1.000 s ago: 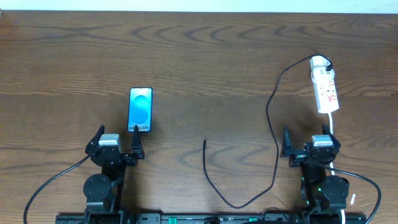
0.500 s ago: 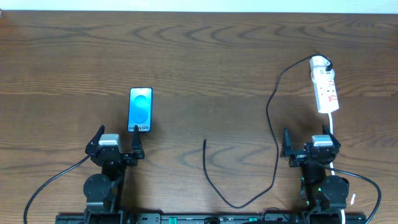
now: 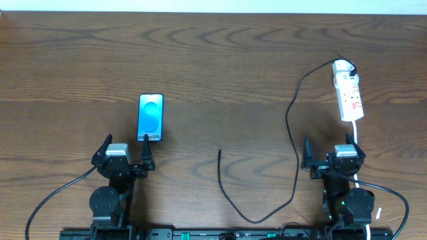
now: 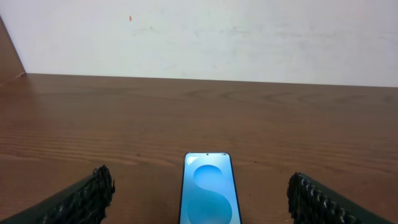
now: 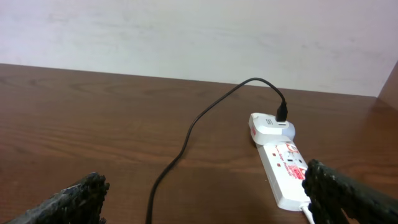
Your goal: Plug charger to phone and switch on socket
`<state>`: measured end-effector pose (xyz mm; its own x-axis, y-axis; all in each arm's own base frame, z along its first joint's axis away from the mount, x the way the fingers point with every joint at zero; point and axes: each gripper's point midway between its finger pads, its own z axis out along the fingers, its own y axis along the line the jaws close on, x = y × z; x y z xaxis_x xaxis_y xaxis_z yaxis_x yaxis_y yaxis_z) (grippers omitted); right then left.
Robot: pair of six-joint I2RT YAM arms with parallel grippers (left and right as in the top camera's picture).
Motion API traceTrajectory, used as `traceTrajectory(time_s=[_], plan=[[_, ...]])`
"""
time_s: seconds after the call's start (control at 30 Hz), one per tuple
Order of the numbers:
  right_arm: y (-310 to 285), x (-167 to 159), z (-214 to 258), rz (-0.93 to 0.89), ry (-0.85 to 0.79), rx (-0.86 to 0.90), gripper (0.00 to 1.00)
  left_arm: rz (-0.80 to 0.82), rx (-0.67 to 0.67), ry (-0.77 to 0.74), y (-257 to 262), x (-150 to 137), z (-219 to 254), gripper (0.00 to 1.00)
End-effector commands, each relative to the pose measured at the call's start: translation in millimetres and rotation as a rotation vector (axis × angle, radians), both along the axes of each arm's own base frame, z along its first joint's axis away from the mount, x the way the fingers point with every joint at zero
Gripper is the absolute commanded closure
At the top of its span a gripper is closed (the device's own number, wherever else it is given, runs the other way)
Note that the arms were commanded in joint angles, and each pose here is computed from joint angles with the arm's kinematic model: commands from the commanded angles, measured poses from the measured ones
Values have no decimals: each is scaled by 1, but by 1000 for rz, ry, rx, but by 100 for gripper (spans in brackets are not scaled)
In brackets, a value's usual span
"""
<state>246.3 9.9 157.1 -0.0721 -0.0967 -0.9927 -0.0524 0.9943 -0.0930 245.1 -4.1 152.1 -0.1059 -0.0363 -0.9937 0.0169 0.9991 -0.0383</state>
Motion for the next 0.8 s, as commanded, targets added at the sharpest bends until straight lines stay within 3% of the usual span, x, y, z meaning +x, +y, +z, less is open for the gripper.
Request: traceTrajectory(time_s=[0.0, 0.47, 0.77], plan=[[0, 0, 0, -4, -2, 11, 1, -11, -7, 46, -2, -1, -13, 9], [0, 0, 0, -4, -2, 11, 1, -22, -7, -24, -3, -5, 29, 9], [0, 0, 0, -4, -2, 11, 1, -22, -7, 11, -3, 0, 40, 9]])
